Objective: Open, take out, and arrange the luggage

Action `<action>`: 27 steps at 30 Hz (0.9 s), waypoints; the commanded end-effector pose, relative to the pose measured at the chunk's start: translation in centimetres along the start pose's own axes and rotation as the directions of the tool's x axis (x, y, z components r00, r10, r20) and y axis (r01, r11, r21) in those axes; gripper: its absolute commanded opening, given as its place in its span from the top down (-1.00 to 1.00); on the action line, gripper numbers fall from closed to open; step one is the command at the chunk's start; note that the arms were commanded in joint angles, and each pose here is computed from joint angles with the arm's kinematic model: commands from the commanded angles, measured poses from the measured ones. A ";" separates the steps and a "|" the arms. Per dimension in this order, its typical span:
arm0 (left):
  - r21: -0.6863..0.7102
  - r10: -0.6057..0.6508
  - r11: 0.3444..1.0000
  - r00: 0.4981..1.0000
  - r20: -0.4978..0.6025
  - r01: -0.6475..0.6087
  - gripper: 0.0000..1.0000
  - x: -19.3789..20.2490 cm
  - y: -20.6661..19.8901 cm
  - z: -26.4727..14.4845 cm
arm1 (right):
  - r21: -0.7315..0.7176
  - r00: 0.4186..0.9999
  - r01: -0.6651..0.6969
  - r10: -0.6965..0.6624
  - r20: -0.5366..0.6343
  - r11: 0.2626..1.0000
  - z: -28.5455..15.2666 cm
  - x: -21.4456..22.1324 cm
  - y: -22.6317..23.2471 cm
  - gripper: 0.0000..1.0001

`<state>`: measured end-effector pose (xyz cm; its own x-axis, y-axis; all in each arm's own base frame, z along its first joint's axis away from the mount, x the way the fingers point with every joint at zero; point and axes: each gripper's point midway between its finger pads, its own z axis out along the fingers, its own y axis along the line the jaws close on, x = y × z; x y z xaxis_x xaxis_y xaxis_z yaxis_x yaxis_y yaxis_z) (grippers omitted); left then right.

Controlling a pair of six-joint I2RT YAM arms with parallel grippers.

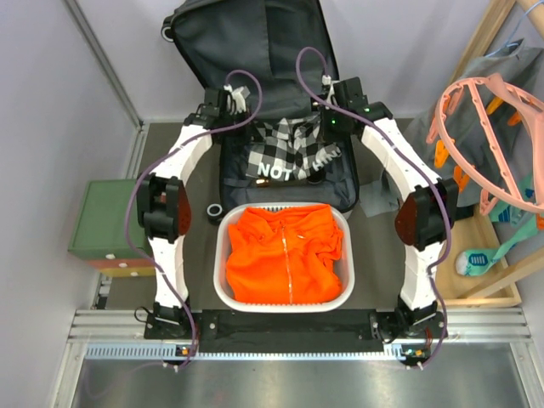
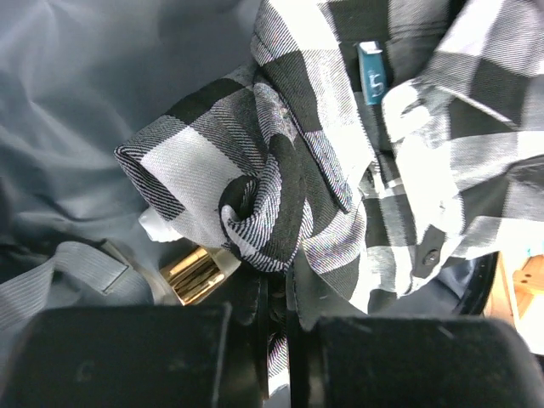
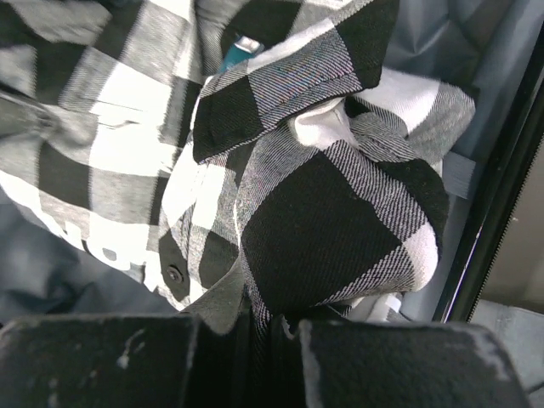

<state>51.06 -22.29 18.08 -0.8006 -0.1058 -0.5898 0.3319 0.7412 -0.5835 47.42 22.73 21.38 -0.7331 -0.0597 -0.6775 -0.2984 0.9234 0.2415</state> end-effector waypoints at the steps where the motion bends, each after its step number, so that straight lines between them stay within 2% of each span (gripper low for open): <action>1: 0.008 0.069 0.998 0.993 0.097 -0.070 1.00 -3.3 -1.6 -2.9 | -0.030 0.996 0.025 -0.022 0.081 0.999 -1.9 -2.4 1.0 1.00; 3: 0.001 0.069 0.998 0.994 0.089 -0.069 1.00 -3.0 -1.2 -2.6 | -0.029 0.998 0.010 -0.008 0.061 1.000 -0.8 -1.8 0.6 1.00; 9: -0.107 0.046 0.993 0.998 0.047 -0.040 1.00 -1.0 4.3 0.2 | -0.044 0.999 -0.044 0.044 -0.004 0.998 3.9 0.4 -0.1 1.00; 12: -0.162 0.024 0.987 1.000 0.020 -0.021 1.00 -0.2 7.1 1.6 | -0.015 0.995 -0.079 0.078 -0.061 0.997 6.8 2.2 -1.3 0.86; 13: -0.176 0.020 0.984 1.000 0.008 -0.018 1.00 0.2 8.1 2.1 | 0.014 0.992 -0.099 0.100 -0.083 0.995 7.8 3.1 -2.3 0.72; 15: -0.182 0.017 0.983 1.000 0.000 -0.016 1.00 0.5 8.8 2.5 | 0.046 0.986 -0.135 0.139 -0.094 0.990 8.5 3.8 -3.6 0.56; 17: -0.182 0.015 0.983 1.000 -0.012 -0.017 1.00 1.0 9.2 2.9 | 0.101 0.983 -0.156 0.165 -0.085 0.983 8.8 4.1 -5.5 0.20; 20: -0.179 0.010 0.984 1.000 -0.023 -0.014 1.00 1.4 9.5 3.3 | 0.193 0.985 -0.130 0.149 -0.086 0.973 9.3 4.8 -7.6 -0.02; 21: -0.179 0.013 0.984 1.000 -0.024 -0.017 1.00 1.4 9.5 3.3 | 0.198 0.985 -0.126 0.146 -0.090 0.972 9.4 4.9 -7.8 -0.20; 23: -0.181 0.014 0.983 1.000 -0.023 -0.018 1.00 1.4 9.6 3.3 | 0.231 0.982 -0.131 0.158 -0.103 0.964 9.8 5.6 -8.8 -0.33; 24: -0.182 0.016 0.983 1.000 -0.025 -0.021 1.00 1.5 9.6 3.3 | 0.234 0.981 -0.136 0.164 -0.107 0.963 10.0 5.8 -8.9 -0.52; 27: -0.184 0.020 0.983 1.000 -0.024 -0.024 1.00 1.4 9.6 3.2 | 0.202 0.970 -0.159 0.191 -0.152 0.966 11.2 6.8 -8.8 -0.62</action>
<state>53.55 -18.00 7.79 -0.8498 -0.0820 -0.5207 0.2146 0.8484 -0.4839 50.13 20.27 8.06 -0.8647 0.0355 -0.5010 -0.0941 0.9684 0.2311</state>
